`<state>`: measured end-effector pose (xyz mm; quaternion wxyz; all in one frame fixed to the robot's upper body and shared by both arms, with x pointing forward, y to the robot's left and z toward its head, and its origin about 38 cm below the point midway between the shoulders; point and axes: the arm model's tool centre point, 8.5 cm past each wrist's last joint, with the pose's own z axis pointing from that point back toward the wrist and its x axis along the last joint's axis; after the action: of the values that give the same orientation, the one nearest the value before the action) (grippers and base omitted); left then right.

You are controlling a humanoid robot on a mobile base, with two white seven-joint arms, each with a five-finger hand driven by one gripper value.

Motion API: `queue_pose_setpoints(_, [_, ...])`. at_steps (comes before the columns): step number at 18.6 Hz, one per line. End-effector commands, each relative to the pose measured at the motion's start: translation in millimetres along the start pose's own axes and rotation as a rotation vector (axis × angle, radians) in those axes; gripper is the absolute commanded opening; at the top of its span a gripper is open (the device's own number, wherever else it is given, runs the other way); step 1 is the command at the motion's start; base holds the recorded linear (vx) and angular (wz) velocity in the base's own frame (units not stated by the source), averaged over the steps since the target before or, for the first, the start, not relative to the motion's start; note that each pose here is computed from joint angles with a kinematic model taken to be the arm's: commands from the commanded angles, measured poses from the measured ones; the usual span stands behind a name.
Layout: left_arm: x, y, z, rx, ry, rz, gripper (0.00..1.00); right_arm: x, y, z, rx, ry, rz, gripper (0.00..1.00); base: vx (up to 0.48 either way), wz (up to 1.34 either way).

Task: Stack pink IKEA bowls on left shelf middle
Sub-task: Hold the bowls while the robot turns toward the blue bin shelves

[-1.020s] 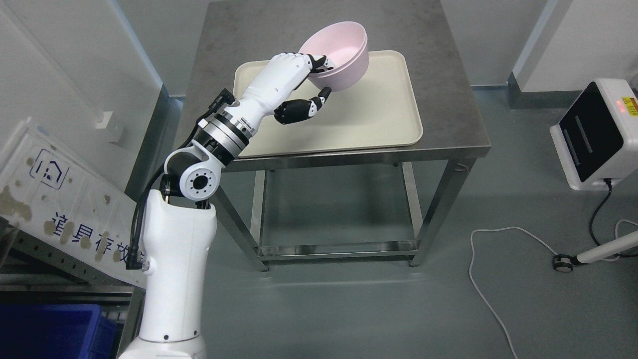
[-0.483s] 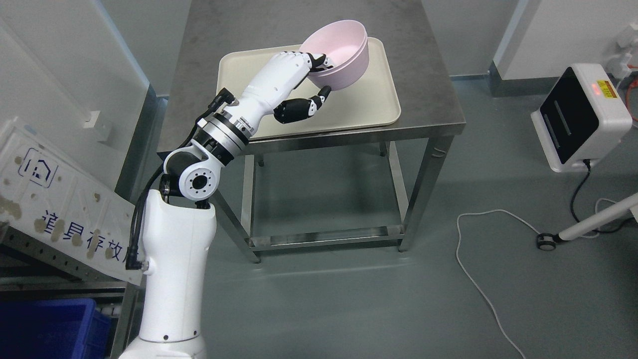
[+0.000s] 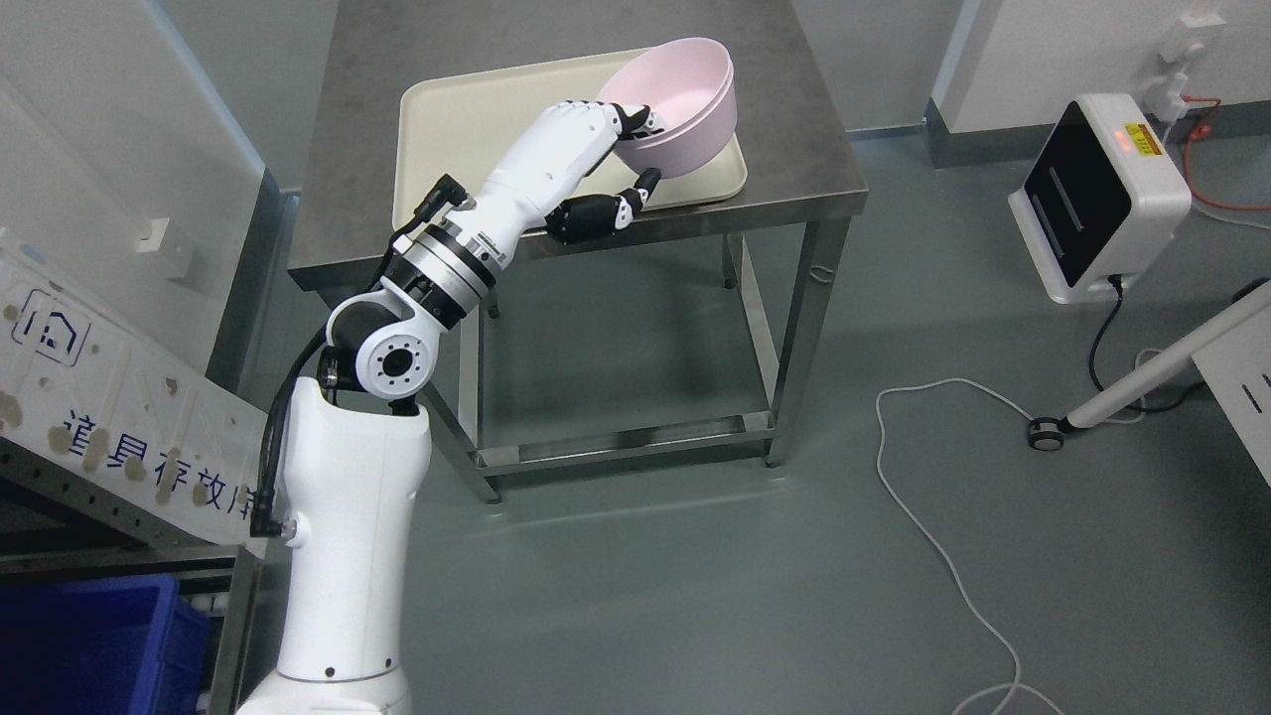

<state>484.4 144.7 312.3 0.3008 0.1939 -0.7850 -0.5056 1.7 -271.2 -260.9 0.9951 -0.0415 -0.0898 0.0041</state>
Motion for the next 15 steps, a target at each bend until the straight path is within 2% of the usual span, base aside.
queue_pose_setpoints(1, [-3.6, 2.4, 3.5, -0.004, 0.005, -0.008, 0.03, 0.0, -11.6, 0.2, -0.019, 0.001, 0.001, 1.0, -0.154, -0.06])
queue_pose_setpoints(15, [-2.1, 8.8, 0.3, 0.013, -0.001, -0.003, 0.03, 0.0, -11.5, 0.2, -0.019, 0.001, 0.003, 1.0, -0.208, 0.03])
